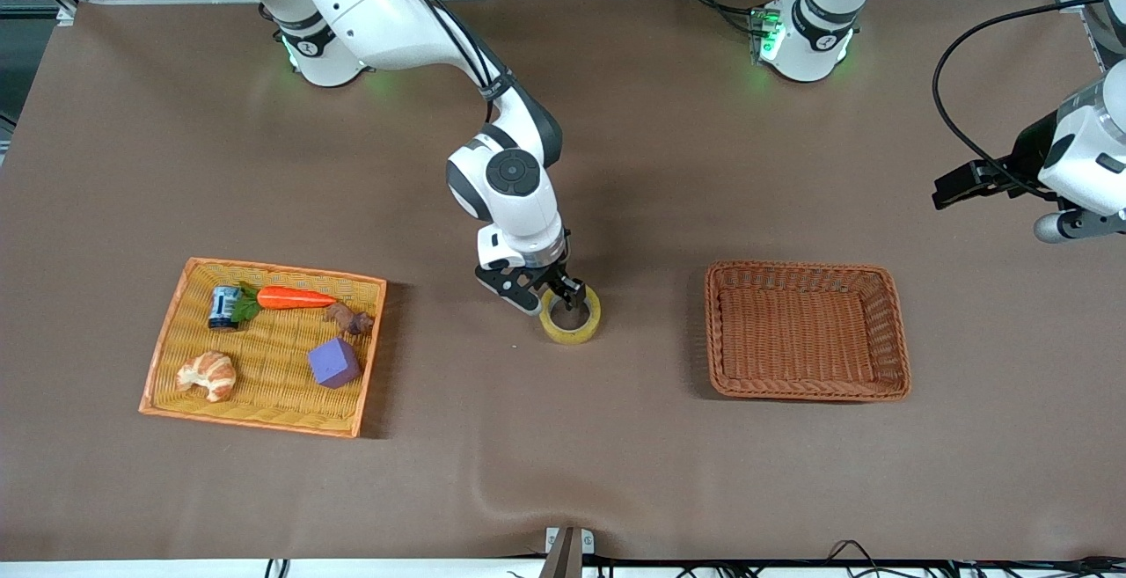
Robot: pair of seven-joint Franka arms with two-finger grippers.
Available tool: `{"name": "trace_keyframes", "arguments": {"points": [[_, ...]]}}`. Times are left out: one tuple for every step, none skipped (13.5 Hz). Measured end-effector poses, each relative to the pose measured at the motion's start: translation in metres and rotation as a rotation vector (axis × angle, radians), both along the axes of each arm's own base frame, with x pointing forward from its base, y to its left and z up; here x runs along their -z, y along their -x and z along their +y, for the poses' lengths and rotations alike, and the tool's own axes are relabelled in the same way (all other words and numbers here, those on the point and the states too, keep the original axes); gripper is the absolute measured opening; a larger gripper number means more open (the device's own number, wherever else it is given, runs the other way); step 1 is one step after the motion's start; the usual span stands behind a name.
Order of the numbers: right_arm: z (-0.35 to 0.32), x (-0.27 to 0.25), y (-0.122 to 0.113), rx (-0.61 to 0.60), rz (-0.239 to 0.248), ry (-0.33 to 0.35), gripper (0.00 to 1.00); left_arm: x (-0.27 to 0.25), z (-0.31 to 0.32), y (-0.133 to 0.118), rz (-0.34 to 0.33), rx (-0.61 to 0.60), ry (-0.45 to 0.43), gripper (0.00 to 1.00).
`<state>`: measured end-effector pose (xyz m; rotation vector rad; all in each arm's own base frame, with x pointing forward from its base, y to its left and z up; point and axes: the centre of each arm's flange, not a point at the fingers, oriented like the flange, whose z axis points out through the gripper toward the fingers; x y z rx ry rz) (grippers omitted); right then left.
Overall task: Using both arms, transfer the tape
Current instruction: 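Set the tape roll on the table and open the right gripper, then withdraw the right gripper while the left gripper reaches the tape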
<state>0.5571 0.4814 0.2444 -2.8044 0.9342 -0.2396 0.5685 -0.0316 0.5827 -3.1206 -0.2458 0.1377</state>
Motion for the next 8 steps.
{"name": "trace_keyframes", "arguments": {"points": [[-0.006,-0.010,-0.009,0.014,-0.015,-0.003,0.98,0.000,0.000,0.000,-0.001,0.000,0.000,1.00],[-0.016,-0.022,-0.020,0.028,-0.025,-0.003,1.00,0.000,0.000,0.000,-0.002,0.002,0.000,1.00],[-0.027,-0.037,-0.030,0.036,-0.030,0.003,1.00,0.000,0.000,-0.001,-0.005,0.005,-0.005,1.00],[-0.041,-0.053,-0.040,0.033,-0.029,0.014,1.00,-0.001,-0.001,-0.001,-0.008,0.013,-0.016,1.00],[-0.060,-0.071,-0.050,0.023,-0.018,0.034,1.00,-0.001,-0.003,-0.001,-0.013,0.024,-0.028,1.00],[-0.079,-0.088,-0.057,0.007,0.003,0.061,1.00,-0.002,-0.007,-0.001,-0.015,0.036,-0.034,1.00],[-0.098,-0.103,-0.062,-0.016,0.034,0.093,1.00,-0.003,-0.013,-0.001,-0.017,0.047,-0.035,1.00],[-0.118,-0.117,-0.065,-0.047,0.070,0.125,1.00,-0.004,-0.021,0.000,-0.019,0.061,-0.035,1.00]]}}
